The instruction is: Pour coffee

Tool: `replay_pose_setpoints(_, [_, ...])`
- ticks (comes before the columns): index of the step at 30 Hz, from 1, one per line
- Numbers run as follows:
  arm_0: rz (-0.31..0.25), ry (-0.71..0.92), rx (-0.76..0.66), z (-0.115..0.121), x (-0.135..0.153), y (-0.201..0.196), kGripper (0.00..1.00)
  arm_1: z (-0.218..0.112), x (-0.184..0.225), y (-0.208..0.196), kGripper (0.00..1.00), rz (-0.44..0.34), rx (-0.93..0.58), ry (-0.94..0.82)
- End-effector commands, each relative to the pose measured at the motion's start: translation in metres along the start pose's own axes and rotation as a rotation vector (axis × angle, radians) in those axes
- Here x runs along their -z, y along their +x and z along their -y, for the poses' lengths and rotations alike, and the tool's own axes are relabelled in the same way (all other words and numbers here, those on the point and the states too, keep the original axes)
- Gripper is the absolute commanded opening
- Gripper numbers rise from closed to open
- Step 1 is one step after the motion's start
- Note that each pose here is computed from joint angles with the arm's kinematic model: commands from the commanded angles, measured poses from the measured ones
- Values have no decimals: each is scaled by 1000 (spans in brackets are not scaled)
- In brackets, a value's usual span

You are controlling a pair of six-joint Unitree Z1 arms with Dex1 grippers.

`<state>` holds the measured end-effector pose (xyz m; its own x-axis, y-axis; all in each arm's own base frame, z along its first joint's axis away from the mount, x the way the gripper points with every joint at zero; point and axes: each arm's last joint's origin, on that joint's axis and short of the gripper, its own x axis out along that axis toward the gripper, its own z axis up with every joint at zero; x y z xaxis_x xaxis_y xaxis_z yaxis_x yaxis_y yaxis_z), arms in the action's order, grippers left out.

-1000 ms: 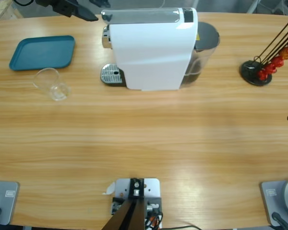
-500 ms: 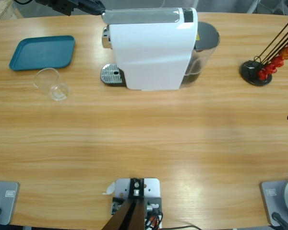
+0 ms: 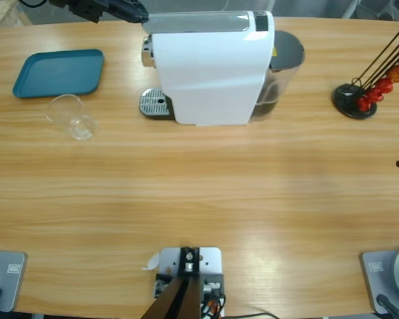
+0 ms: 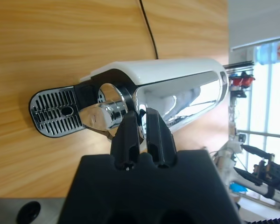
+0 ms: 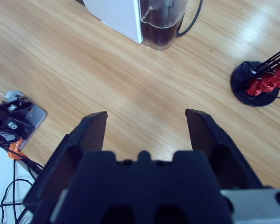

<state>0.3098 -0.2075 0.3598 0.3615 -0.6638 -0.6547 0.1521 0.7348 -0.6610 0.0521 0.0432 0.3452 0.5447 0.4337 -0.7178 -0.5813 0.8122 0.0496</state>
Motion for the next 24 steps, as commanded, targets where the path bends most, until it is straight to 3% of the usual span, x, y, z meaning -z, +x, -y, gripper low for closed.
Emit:
replay_pose_setpoints(1, [-89,30,27,-2,6,22,0,0,5,9,761,-34,-2,12])
replay_pose_setpoints(11, [-62,81,40,4,6,10,0,0,5,10,761,-34,-2,8])
replay_pose_setpoints(24, [9,129,128,30,-9,-11,0,0,4,12,761,-39,-1,8])
